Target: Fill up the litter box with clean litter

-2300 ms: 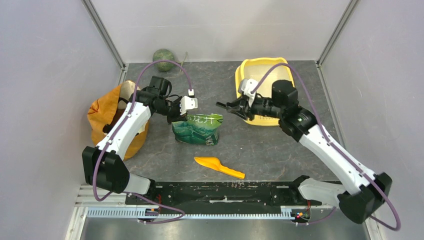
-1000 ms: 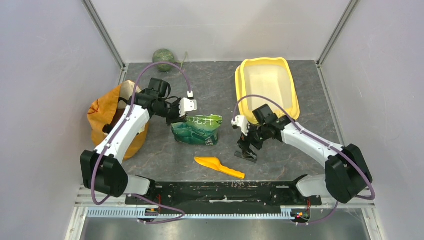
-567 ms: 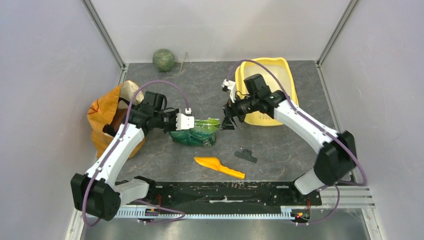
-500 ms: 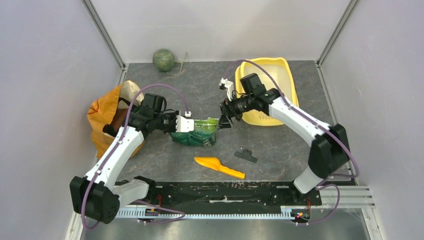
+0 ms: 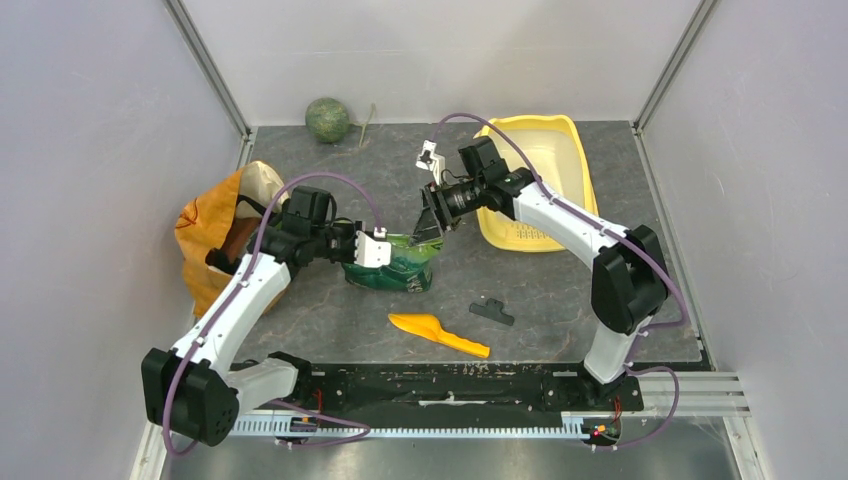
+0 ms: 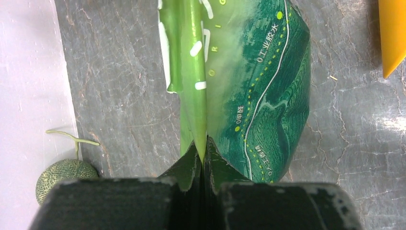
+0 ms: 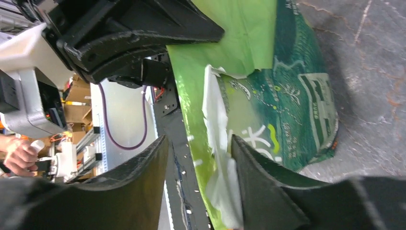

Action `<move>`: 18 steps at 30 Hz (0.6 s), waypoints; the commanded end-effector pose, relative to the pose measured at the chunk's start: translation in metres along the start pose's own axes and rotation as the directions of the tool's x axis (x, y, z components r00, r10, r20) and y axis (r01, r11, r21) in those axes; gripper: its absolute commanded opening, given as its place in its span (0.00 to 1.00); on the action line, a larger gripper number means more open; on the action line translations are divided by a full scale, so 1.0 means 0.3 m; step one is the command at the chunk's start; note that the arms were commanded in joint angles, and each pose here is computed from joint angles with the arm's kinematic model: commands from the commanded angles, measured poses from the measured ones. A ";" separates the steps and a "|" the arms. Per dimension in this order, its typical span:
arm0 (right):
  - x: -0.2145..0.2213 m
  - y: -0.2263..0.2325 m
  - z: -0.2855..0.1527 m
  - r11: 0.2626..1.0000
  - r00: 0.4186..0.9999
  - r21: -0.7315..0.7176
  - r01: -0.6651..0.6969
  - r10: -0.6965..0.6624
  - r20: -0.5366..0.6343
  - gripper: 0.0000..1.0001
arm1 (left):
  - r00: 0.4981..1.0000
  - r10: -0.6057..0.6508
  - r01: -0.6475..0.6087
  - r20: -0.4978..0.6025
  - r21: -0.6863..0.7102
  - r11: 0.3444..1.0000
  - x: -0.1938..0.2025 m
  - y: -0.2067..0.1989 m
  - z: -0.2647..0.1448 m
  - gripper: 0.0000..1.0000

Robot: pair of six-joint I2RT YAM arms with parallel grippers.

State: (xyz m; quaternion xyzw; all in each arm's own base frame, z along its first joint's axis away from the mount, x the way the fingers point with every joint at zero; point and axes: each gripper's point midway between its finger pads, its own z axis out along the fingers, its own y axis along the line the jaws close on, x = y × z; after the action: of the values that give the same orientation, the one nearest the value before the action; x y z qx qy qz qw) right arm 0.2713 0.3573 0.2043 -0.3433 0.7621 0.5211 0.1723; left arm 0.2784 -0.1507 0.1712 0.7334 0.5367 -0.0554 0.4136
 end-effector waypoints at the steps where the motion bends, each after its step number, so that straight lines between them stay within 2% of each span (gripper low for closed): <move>1: -0.051 0.055 0.021 0.996 0.999 -0.080 0.033 -0.032 0.014 0.52 | 0.980 0.182 -0.170 0.076 -0.142 0.975 -0.105 0.136 -0.025 0.02; 4: -0.041 0.049 0.029 0.996 1.000 -0.085 0.022 -0.022 0.000 0.41 | 0.980 0.188 -0.177 0.068 -0.146 0.973 -0.105 0.139 -0.026 0.02; 6: -0.034 0.050 0.031 0.996 1.000 -0.090 0.011 -0.012 -0.009 0.41 | 0.980 0.188 -0.176 0.063 -0.157 0.972 -0.105 0.146 -0.026 0.02; 8: -0.021 0.041 0.034 0.997 1.000 -0.082 -0.001 -0.001 -0.026 0.49 | 0.983 0.177 -0.166 0.052 -0.167 0.972 -0.097 0.153 -0.027 0.02; 9: -0.012 0.035 0.035 0.997 0.999 -0.076 -0.006 0.003 -0.037 0.44 | 0.984 0.172 -0.161 0.050 -0.172 0.972 -0.096 0.155 -0.027 0.02; 11: 0.001 0.031 0.035 0.997 0.999 -0.077 0.005 -0.008 -0.050 0.21 | 0.984 0.171 -0.161 0.043 -0.173 0.972 -0.091 0.150 -0.029 0.02; 13: -0.009 0.029 0.030 0.998 0.999 -0.062 0.028 -0.031 -0.040 0.04 | 0.987 0.157 -0.149 0.036 -0.165 0.975 -0.085 0.137 -0.032 0.04; 14: -0.020 0.029 0.027 0.998 0.999 -0.052 0.041 -0.042 -0.033 0.00 | 0.989 0.145 -0.138 0.030 -0.160 0.977 -0.084 0.131 -0.038 0.12; 16: -0.043 0.033 0.019 0.997 0.997 -0.038 0.070 -0.070 -0.017 0.00 | 0.997 0.076 -0.072 0.021 -0.165 0.984 -0.086 0.133 -0.063 0.28; 18: -0.060 0.040 0.009 0.994 0.995 -0.023 0.103 -0.103 -0.004 0.00 | 0.996 -0.084 0.086 0.019 -0.175 0.981 -0.099 0.146 -0.104 0.38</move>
State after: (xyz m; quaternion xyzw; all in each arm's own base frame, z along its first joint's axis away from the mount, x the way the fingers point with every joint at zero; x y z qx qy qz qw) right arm 0.2671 0.3669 0.1981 -0.3597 0.7534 0.5303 0.1473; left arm 0.2825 -0.1537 0.1768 0.7324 0.5303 -0.0346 0.4257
